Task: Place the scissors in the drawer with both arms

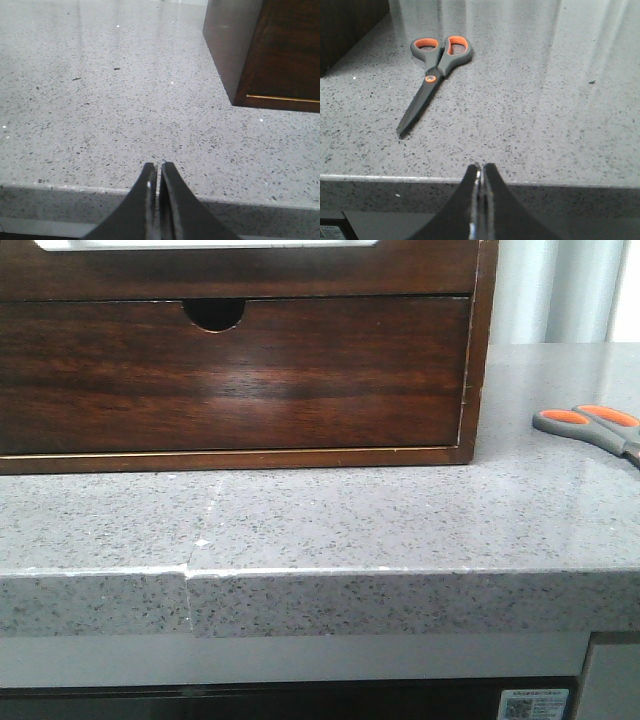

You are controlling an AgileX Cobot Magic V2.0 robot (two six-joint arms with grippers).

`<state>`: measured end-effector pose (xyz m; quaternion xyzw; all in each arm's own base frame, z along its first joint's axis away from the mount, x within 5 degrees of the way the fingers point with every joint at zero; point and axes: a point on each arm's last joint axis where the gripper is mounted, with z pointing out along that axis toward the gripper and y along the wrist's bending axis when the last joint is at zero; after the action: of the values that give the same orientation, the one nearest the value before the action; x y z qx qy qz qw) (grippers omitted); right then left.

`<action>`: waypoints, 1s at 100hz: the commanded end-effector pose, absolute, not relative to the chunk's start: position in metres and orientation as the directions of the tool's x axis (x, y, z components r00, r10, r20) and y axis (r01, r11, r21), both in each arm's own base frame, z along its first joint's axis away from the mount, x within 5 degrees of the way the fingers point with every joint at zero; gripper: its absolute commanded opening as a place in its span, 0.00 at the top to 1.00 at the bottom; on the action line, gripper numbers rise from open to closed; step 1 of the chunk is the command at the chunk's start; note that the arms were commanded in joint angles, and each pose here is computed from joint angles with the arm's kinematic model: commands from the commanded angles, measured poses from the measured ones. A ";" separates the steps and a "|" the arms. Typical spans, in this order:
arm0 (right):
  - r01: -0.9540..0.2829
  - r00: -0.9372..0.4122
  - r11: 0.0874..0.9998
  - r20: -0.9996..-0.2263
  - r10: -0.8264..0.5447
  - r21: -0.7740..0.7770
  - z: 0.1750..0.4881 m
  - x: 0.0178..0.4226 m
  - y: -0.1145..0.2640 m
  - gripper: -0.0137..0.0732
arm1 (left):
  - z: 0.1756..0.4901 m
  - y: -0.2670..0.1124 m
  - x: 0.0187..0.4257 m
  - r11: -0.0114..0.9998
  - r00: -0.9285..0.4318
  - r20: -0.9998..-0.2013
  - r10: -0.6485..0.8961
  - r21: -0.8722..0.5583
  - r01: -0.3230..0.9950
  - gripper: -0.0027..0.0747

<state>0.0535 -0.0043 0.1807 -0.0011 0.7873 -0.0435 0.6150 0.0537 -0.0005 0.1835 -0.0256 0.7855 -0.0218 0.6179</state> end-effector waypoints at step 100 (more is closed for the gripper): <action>0.055 -0.233 0.994 -0.970 -0.076 -0.091 0.174 0.053 -0.005 0.89 | 0.184 0.000 0.054 0.998 -0.161 -0.985 -0.056 -0.055 -0.010 0.99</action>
<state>0.0535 -0.0043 0.1807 -0.0011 0.7873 -0.0435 0.6150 0.0537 -0.0002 0.1835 -0.0233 0.7856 -0.0181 0.6180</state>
